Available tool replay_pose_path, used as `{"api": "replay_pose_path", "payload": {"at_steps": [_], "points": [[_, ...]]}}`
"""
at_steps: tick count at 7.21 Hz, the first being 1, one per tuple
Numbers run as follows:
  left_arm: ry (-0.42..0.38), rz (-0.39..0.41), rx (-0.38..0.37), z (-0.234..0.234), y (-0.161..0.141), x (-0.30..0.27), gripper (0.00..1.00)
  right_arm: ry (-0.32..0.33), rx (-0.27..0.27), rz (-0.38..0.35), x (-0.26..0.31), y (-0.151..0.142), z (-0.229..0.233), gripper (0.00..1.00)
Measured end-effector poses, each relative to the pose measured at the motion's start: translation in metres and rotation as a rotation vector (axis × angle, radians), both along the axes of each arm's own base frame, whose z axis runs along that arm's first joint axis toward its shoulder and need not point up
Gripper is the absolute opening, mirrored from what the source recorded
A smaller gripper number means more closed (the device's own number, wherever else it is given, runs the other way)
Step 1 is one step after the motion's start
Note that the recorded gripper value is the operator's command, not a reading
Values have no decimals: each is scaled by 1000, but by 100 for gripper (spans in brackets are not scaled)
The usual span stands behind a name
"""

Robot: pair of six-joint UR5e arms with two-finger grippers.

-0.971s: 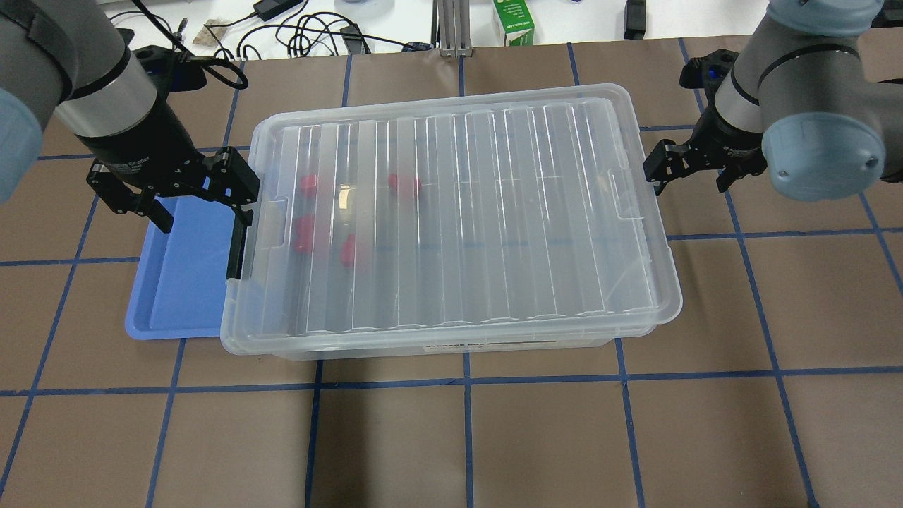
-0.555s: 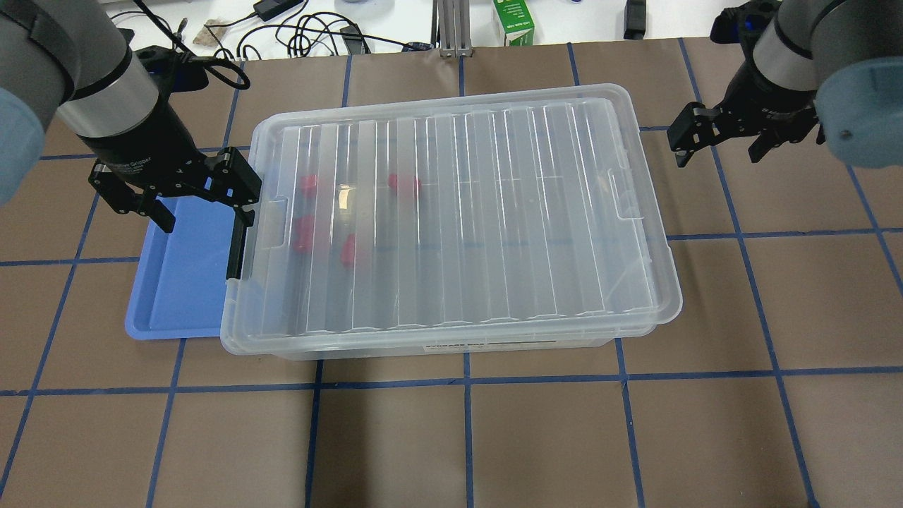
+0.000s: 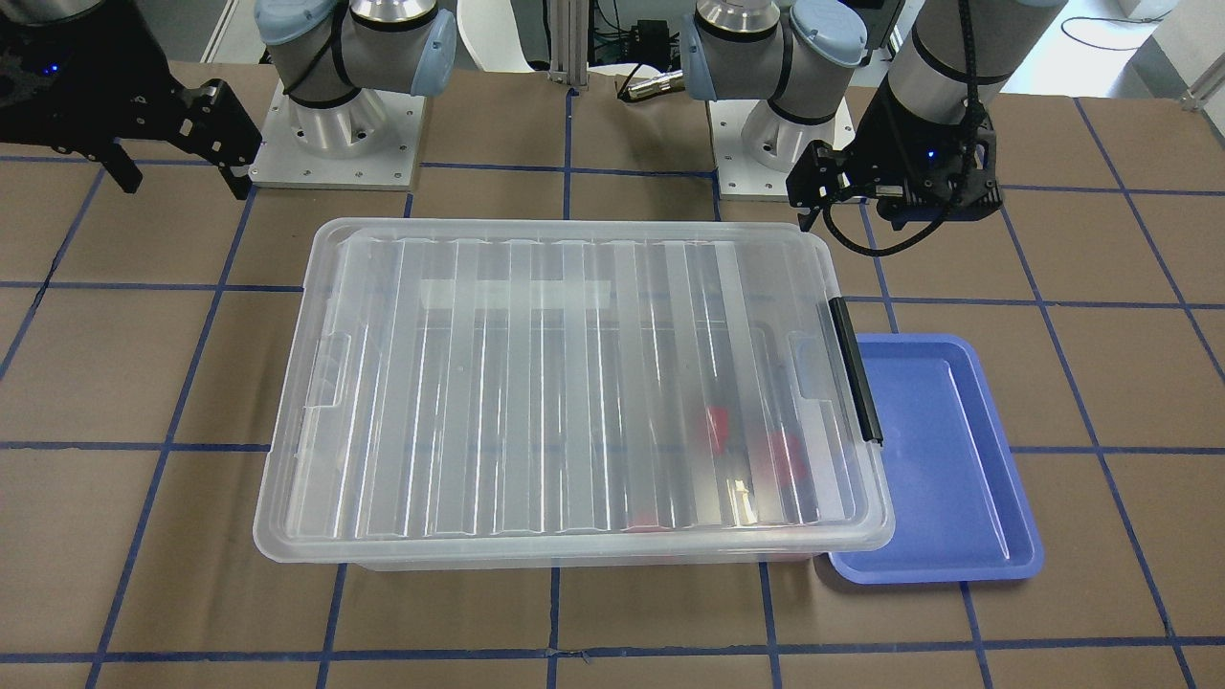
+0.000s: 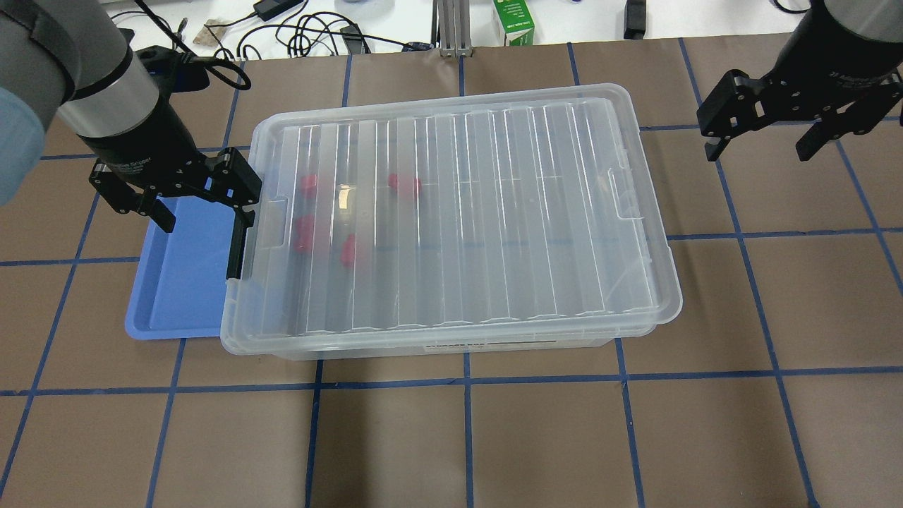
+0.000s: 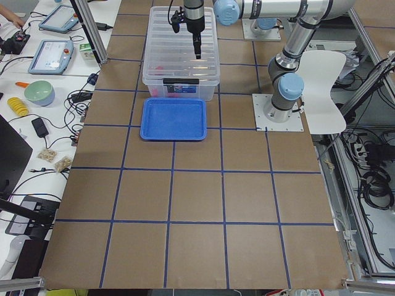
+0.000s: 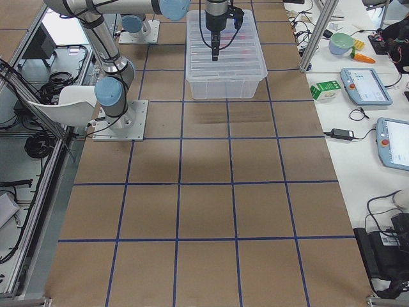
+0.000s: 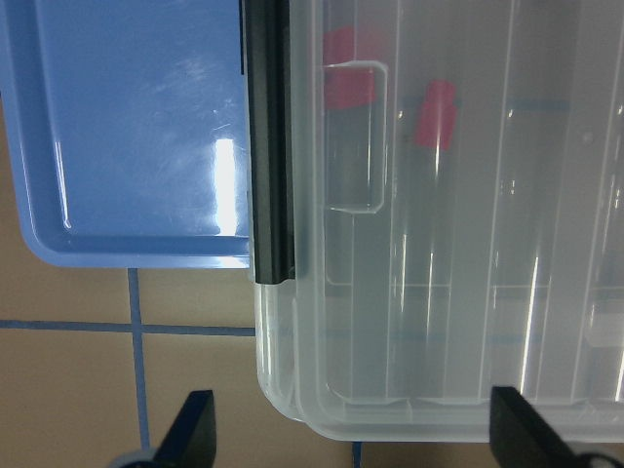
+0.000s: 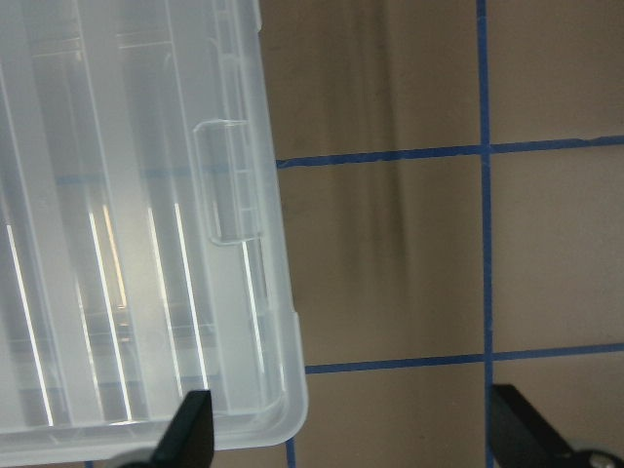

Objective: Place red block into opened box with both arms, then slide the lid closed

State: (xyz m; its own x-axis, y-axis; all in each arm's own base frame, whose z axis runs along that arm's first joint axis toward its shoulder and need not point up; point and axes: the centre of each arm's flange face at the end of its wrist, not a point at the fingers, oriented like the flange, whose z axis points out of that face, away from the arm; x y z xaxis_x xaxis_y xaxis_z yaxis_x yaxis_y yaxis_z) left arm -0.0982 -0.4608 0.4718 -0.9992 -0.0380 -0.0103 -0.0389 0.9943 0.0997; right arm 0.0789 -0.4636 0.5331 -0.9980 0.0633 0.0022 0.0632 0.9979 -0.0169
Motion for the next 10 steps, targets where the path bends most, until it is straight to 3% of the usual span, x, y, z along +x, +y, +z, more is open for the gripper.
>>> {"api": "replay_pose_path", "payload": {"at_steps": [3,10], "points": [[2,-2,-2,1,1,-1,100,-9,-41,57,59,-6,-3,100],[6,-3,-5,2,2,-2,100,-6,-52,67,64,-9,-5,100]]}}
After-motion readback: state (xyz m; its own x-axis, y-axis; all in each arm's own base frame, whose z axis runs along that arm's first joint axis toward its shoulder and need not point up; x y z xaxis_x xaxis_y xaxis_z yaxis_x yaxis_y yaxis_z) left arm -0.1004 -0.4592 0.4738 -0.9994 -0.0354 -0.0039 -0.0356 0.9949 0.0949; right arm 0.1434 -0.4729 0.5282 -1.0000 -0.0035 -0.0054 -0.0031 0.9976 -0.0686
